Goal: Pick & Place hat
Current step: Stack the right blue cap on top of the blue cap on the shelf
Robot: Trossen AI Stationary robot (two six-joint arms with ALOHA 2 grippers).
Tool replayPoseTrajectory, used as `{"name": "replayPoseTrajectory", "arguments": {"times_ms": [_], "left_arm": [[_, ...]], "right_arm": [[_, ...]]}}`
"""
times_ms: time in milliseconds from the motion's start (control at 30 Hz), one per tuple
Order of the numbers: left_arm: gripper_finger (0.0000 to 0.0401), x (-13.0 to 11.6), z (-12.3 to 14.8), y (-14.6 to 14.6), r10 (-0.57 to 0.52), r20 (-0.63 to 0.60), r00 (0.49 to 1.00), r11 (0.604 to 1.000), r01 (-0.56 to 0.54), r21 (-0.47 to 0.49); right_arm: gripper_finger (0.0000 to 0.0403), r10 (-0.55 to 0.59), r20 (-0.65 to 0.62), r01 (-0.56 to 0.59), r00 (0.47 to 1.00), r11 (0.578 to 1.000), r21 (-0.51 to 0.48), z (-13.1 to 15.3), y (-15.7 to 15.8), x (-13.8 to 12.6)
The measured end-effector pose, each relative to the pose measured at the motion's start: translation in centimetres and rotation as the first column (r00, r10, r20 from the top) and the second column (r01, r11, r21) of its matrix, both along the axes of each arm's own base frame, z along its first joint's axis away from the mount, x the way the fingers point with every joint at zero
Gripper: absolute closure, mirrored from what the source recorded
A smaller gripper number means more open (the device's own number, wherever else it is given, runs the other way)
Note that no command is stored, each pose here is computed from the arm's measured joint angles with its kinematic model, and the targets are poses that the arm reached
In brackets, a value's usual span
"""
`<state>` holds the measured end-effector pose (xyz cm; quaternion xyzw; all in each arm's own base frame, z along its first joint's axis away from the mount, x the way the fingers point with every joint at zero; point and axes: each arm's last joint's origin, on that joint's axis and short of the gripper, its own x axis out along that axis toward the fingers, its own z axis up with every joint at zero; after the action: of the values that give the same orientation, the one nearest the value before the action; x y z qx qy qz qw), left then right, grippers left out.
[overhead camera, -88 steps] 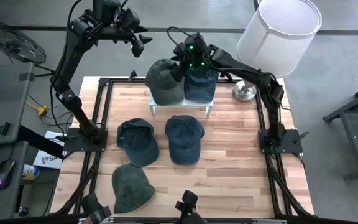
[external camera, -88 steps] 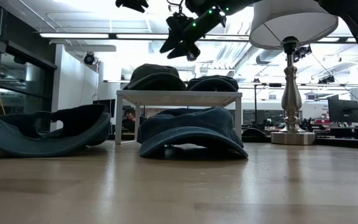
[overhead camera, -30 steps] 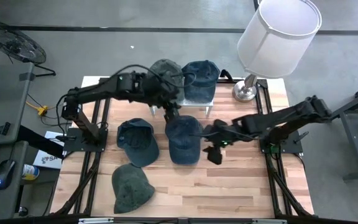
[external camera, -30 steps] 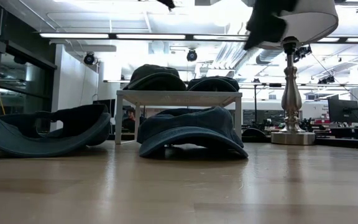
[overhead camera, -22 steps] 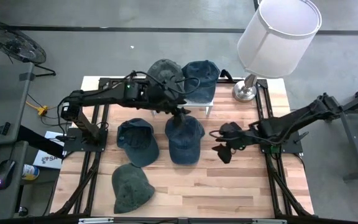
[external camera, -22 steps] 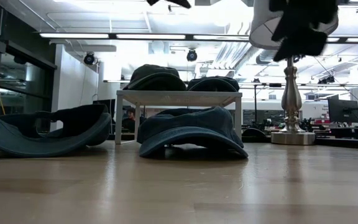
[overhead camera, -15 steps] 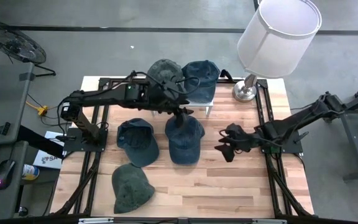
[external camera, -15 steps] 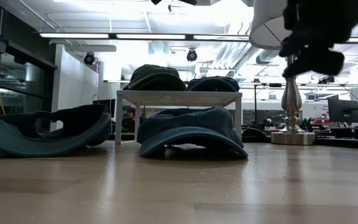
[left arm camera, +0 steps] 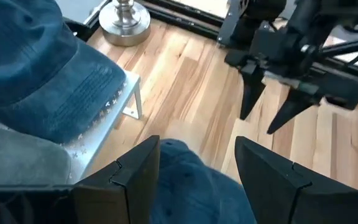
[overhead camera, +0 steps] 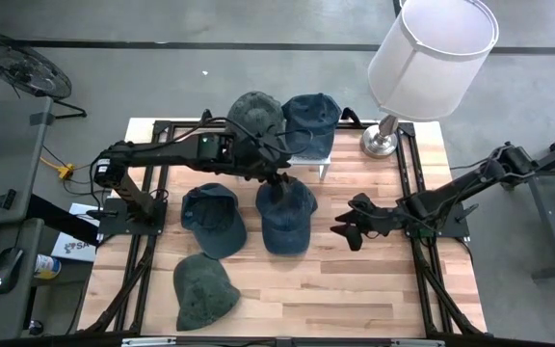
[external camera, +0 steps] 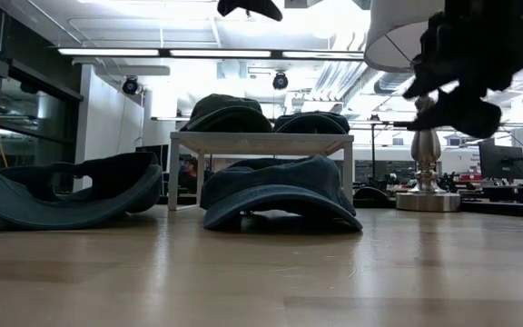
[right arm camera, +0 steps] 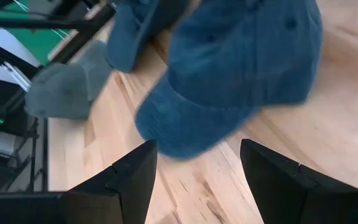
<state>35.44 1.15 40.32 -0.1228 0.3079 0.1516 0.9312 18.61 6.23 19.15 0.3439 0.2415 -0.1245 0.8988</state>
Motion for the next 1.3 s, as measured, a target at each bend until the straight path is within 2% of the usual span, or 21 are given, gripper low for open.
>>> {"name": "replayPoseTrajectory", "arguments": {"times_ms": [200,367,533,633,800,867,967,1100,1167,1300], "left_arm": [[0.0195,0.0,-0.7,0.1,0.001,-0.027,1.0,1.0,-0.001,0.0],[0.0195,-0.6,-0.6,0.1,-0.023,-0.064,0.998,0.999,0.024,0.028],[0.0195,-1.3,-0.7,0.3,-0.056,-0.133,0.99,0.995,0.066,0.074],[0.0195,-2.2,-0.5,0.5,-0.053,-0.176,0.983,0.995,0.068,0.079],[0.0195,-4.6,-0.3,0.9,-0.012,-0.301,0.953,0.99,0.053,0.128],[0.0195,-5.2,0.2,1.0,-0.008,-0.295,0.955,0.99,0.05,0.134],[0.0195,-6.3,0.3,1.0,-0.011,-0.347,0.938,0.987,0.066,0.149],[0.0195,-7.4,0.0,1.0,0.003,-0.443,0.897,0.982,0.082,0.173],[0.0195,-7.6,0.1,1.1,0.014,-0.453,0.891,0.978,0.081,0.191],[0.0195,-7.7,0.0,1.1,0.021,-0.467,0.884,0.977,0.082,0.198]], "right_arm": [[0.0178,-0.007,0.036,0.008,0.999,0.999,-0.039,2.4,-0.4,1.0],[0.0178,0.029,-0.023,-0.032,0.999,0.992,-0.122,3.3,-0.9,2.1],[0.0178,0.101,-0.103,-0.124,0.99,0.96,-0.252,3.6,-0.9,5.4],[0.0178,0.088,-0.167,-0.139,0.982,0.935,-0.326,3.3,-1.2,7.8],[0.0178,0.084,-0.256,-0.194,0.963,0.875,-0.444,3.4,-2.4,12.3],[0.0178,0.081,-0.303,-0.231,0.949,0.835,-0.499,3.3,-2.9,13.7],[0.0178,0.088,-0.374,-0.303,0.923,0.767,-0.566,3.1,-3.4,15.3],[0.0178,0.118,-0.497,-0.434,0.86,0.681,-0.589,1.4,-4.0,16.2],[0.0178,0.113,-0.536,-0.466,0.836,0.662,-0.587,0.6,-4.4,16.4],[0.0178,0.043,-0.557,-0.448,0.829,0.647,-0.617,0.1,-5.0,16.5]]}}
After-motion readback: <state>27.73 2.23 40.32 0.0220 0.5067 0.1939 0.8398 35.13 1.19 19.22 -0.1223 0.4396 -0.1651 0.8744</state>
